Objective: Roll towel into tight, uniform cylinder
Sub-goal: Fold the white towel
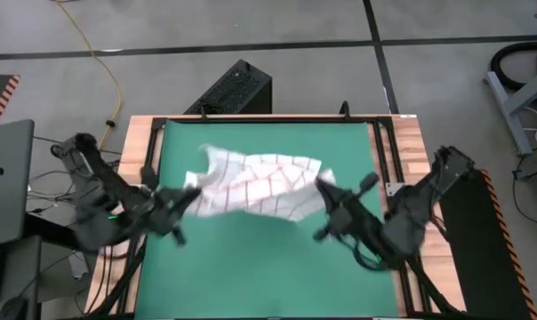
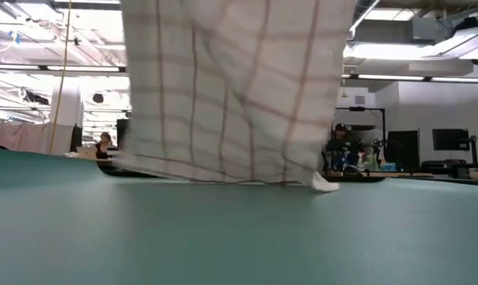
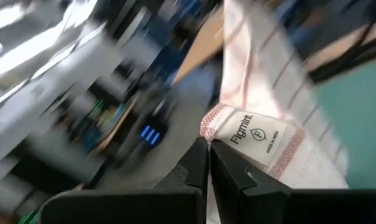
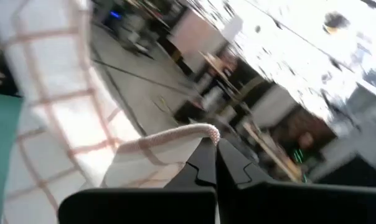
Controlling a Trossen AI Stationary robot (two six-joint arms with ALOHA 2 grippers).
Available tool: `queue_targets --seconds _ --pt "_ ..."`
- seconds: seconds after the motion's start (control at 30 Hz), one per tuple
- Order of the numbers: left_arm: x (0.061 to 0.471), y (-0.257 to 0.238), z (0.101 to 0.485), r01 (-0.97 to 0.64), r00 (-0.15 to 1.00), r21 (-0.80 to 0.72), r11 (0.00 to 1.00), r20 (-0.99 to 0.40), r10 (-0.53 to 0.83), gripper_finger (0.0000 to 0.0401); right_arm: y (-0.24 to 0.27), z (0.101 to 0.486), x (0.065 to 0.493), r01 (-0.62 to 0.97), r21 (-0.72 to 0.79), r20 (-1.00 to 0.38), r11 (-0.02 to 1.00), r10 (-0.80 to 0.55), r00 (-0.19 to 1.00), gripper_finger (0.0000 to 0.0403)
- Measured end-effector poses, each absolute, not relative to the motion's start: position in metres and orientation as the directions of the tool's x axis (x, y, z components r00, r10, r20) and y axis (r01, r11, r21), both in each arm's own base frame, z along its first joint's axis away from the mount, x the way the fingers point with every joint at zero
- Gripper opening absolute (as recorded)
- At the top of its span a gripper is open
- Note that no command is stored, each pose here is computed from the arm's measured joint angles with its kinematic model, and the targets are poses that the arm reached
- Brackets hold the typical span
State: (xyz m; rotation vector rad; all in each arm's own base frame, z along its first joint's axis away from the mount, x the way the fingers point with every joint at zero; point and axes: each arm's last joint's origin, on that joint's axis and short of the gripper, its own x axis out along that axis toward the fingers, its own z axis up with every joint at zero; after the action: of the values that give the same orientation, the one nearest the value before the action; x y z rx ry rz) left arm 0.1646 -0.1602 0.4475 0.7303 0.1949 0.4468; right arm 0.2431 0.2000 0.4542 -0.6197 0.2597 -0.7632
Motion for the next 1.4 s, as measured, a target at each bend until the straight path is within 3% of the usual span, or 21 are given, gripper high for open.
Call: queue_targets --seconds 0.23,0.37,0.57,0.67,0.77,0.93,1.03,1.1,1.17,1.3,1.4 --pt "0.15 -0.21 0.491 -0.229 0.958 0.718 0.658 0.046 0.284 0.0 0.246 0.483 0.245 0.431 -0.684 0.018 0.588 -0.578 0.816 0.0007" --pt "0.154 -0.22 0.514 -0.234 0.954 0.757 0.61 0.057 0.295 0.0 0.249 0.506 0.266 0.369 -0.764 0.05 0.53 -0.521 0.852 0.0007" --pt "0.161 -0.164 0.55 -0.351 0.891 0.729 0.588 0.068 0.449 0.0 0.174 0.565 0.281 0.506 -0.732 0.118 0.456 -0.646 0.754 0.0007" --pt "0.157 -0.118 0.558 -0.434 0.83 0.701 0.566 0.066 0.554 0.0 0.119 0.583 0.287 0.62 -0.671 0.136 0.407 -0.755 0.642 0.0007" --pt "0.147 -0.073 0.554 -0.495 0.801 0.615 0.614 0.049 0.597 0.0 0.061 0.588 0.289 0.736 -0.586 0.119 0.338 -0.863 0.491 0.0008" --pt "0.127 -0.019 0.524 -0.513 0.765 0.49 0.705 -0.112 0.634 0.0 -0.008 0.555 0.299 0.763 -0.6 0.003 0.241 -0.953 0.304 0.0009" --pt "0.123 0.002 0.497 -0.588 0.641 0.479 0.651 -0.214 0.737 0.0 -0.044 0.514 0.309 0.718 -0.619 -0.154 0.319 -0.946 0.287 0.001" --pt "0.127 0.014 0.476 -0.628 0.548 0.504 0.593 -0.256 0.797 0.0 -0.067 0.485 0.316 0.703 -0.591 -0.303 0.396 -0.916 0.261 0.001" --pt "0.134 0.023 0.452 -0.622 0.482 0.545 0.562 -0.299 0.824 0.0 -0.088 0.458 0.324 0.69 -0.6 -0.412 0.404 -0.896 0.166 0.001" --pt "0.157 0.043 0.395 -0.532 0.423 0.636 0.559 -0.372 0.826 0.0 -0.118 0.401 0.349 0.576 -0.737 -0.462 0.354 -0.886 -0.046 0.001" --pt "0.17 0.056 0.356 -0.47 0.381 0.7 0.539 -0.39 0.838 0.0 -0.132 0.366 0.37 0.484 -0.792 -0.478 0.372 -0.871 -0.113 0.0011"
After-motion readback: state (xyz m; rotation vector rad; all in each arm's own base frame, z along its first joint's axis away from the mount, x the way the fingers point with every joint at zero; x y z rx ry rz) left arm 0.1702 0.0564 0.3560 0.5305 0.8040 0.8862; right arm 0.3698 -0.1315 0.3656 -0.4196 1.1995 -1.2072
